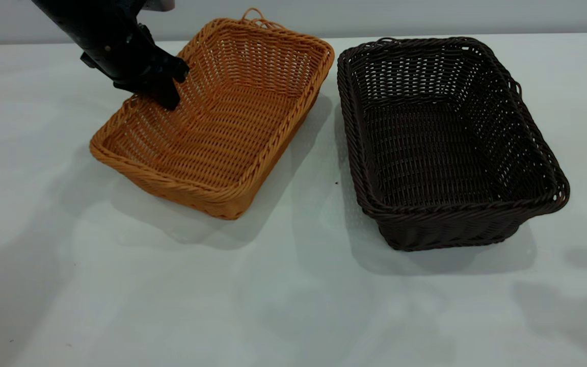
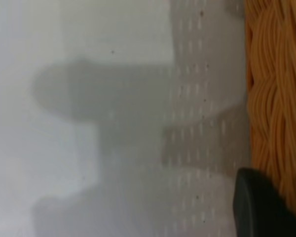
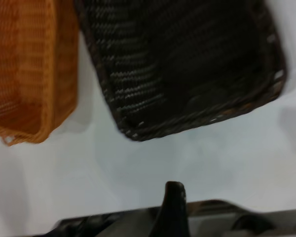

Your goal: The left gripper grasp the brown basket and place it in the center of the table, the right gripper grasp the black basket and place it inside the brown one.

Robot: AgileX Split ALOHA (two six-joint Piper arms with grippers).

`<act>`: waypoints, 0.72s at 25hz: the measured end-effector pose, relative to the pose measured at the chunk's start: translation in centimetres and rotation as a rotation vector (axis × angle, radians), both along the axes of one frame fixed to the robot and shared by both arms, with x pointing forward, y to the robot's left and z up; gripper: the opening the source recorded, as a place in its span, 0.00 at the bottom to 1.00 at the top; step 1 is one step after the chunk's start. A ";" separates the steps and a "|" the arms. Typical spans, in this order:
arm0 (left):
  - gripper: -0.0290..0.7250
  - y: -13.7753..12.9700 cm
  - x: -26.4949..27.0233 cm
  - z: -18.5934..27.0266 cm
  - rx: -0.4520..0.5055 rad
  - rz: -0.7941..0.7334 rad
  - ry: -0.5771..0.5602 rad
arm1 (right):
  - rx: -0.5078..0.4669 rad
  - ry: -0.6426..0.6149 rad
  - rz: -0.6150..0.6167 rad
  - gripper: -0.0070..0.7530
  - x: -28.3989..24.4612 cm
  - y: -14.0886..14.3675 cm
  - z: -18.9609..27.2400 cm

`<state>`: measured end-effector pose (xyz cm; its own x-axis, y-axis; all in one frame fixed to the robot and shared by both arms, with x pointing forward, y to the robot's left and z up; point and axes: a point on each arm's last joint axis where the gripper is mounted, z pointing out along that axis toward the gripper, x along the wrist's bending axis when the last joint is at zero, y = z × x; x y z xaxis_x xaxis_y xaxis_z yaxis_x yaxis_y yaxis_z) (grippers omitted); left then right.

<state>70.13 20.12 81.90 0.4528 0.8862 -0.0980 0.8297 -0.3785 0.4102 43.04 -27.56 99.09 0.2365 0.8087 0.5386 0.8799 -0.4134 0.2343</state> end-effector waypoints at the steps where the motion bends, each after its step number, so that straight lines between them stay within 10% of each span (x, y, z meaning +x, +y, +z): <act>1: 0.14 0.0 0.0 0.3 -0.002 -0.003 -0.002 | 0.021 0.021 0.010 0.79 0.4 0.4 -0.5; 18: 0.14 2.2 1.0 11.5 0.011 -0.012 -0.269 | 0.290 0.449 -0.276 0.79 4.6 7.0 -11.3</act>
<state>71.17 22.34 93.38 0.4720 0.8808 0.0372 0.6866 -0.3938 0.6111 47.64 -20.61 87.83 0.6723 0.5197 0.5271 0.7176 -0.6323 -0.2919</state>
